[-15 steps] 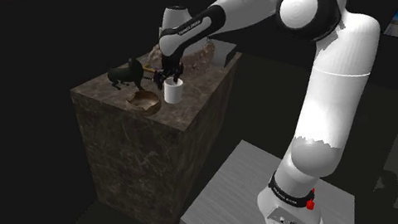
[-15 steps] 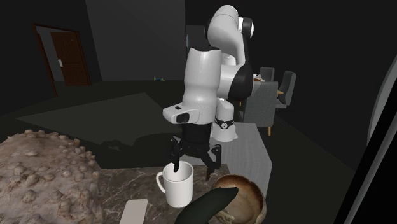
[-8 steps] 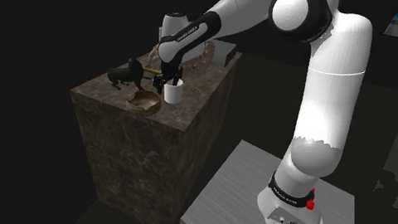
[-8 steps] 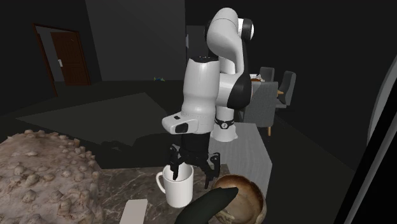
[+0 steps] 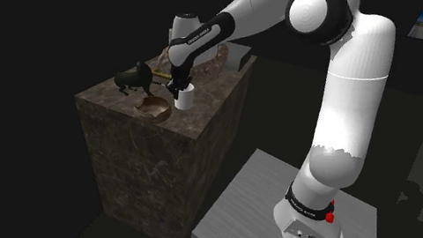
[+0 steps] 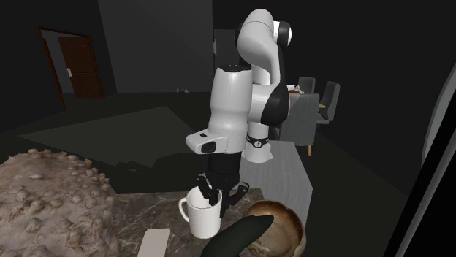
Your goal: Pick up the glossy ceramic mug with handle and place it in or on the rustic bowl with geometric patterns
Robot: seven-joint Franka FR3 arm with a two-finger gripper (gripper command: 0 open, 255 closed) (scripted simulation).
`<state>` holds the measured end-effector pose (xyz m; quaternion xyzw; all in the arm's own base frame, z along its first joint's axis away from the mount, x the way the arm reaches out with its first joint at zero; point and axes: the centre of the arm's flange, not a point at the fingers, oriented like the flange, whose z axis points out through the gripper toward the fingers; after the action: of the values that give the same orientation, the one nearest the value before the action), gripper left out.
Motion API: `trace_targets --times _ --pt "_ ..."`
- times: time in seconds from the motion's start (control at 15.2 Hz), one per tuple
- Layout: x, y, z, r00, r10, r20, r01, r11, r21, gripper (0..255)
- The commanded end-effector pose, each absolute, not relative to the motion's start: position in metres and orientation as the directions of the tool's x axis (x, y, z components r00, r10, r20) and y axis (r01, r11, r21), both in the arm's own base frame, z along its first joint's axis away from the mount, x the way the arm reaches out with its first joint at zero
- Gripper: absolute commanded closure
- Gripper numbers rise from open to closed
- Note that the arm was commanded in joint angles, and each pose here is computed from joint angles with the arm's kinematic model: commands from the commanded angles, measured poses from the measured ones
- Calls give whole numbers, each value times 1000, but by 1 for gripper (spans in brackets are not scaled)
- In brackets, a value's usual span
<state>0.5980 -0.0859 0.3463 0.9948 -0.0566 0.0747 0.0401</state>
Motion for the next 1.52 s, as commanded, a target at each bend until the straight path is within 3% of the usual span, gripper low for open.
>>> trace_targets --times 0.0,0.33,1.45 --pt "598 -86 346 982 -107 153 -119 -990 71 255" --pt "598 -86 346 982 -107 153 -119 -990 71 255" --pt "598 -86 436 982 -107 153 -119 -990 71 255"
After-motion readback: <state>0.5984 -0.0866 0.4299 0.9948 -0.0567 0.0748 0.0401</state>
